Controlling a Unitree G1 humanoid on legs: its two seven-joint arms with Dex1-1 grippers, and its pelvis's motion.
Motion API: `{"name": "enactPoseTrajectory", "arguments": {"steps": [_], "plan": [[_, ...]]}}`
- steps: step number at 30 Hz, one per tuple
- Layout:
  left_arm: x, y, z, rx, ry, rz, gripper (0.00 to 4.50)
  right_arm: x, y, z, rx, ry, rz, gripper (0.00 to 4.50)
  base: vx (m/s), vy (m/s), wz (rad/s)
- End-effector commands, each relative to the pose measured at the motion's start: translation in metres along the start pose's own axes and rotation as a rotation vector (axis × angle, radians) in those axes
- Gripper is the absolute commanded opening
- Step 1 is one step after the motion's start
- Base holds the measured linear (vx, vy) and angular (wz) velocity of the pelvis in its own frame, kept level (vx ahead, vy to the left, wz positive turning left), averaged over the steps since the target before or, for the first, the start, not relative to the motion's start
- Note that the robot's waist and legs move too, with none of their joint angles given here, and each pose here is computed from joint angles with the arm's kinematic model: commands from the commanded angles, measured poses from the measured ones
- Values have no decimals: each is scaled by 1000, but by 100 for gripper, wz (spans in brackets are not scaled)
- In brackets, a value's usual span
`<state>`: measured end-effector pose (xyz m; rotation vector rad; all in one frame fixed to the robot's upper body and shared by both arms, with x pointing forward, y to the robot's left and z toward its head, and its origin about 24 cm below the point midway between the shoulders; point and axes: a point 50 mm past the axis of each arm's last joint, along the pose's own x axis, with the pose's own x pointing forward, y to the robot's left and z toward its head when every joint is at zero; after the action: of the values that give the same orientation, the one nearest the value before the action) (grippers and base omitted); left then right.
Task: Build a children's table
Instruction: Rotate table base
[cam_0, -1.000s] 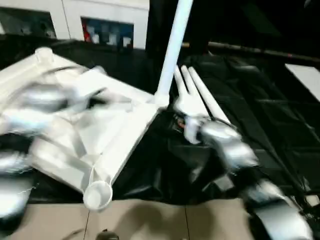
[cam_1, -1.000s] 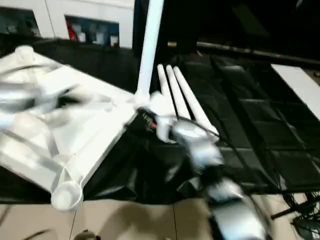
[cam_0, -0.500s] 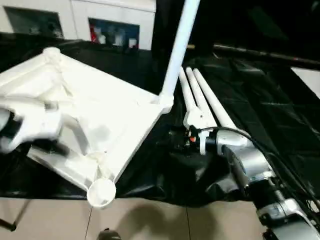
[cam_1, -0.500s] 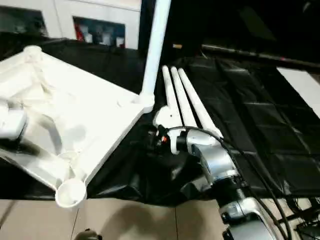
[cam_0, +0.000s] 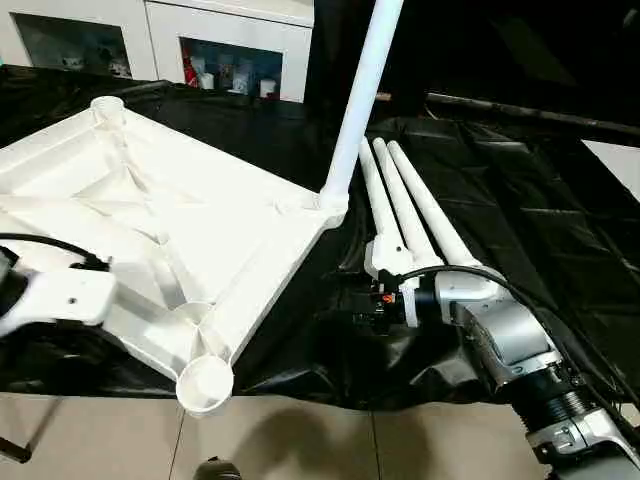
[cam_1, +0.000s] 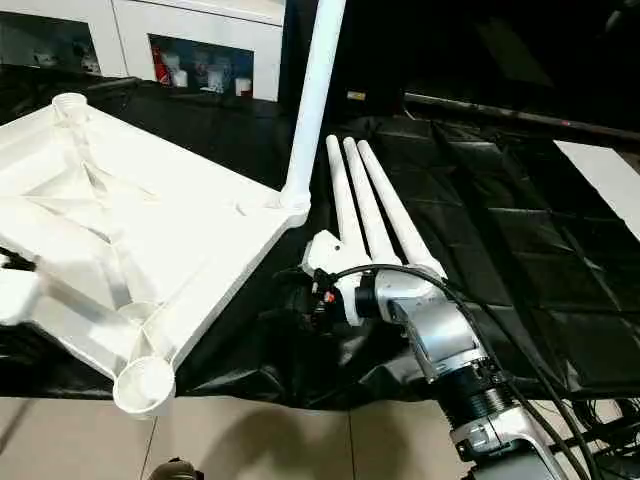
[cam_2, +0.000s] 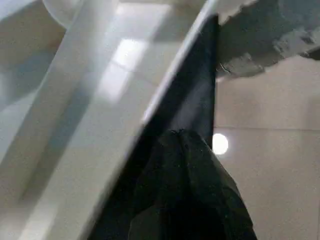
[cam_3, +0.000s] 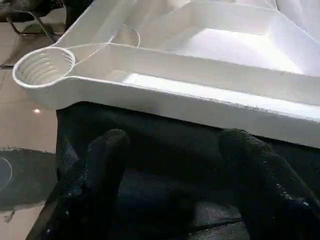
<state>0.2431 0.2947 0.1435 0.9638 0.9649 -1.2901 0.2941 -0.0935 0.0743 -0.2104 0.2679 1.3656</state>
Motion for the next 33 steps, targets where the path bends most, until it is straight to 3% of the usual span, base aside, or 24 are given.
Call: {"name": "enactPoseTrajectory", "arguments": {"steps": [1, 5, 11, 14, 16, 22, 27, 29, 33], "plan": [[6, 3, 3, 2, 3, 19, 8, -3, 0, 0, 1, 3, -12, 321, 0, 0, 0], [29, 17, 7, -78, -49, 113, 8, -2, -3, -2, 18, -6, -47, 321, 0, 0, 0], [43, 30, 17, -119, -120, 214, 8, 0, 1, 0, 38, -21, -14, 321, 0, 0, 0], [49, 51, 31, -143, -191, 366, 8, 2, 3, 1, 33, -30, -11, 321, 0, 0, 0], [50, 56, 35, -157, -217, 400, 8, 1, 0, 2, 32, -34, -34, 321, 0, 0, 0], [60, 72, 57, -224, -349, 504, 8, -5, -20, 6, 21, -66, -237, 321, 0, 0, 0], [66, 79, 62, -235, -356, 560, 8, -13, -37, 13, 61, -121, -445, 321, 0, 0, 0], [66, 86, 57, -248, -332, 642, 8, -22, -53, 15, 123, -102, -610, 321, 0, 0, 0], [56, 88, 58, -252, -360, 680, 8, -32, -69, 20, 220, -115, -759, 321, 0, 0, 0]]}}
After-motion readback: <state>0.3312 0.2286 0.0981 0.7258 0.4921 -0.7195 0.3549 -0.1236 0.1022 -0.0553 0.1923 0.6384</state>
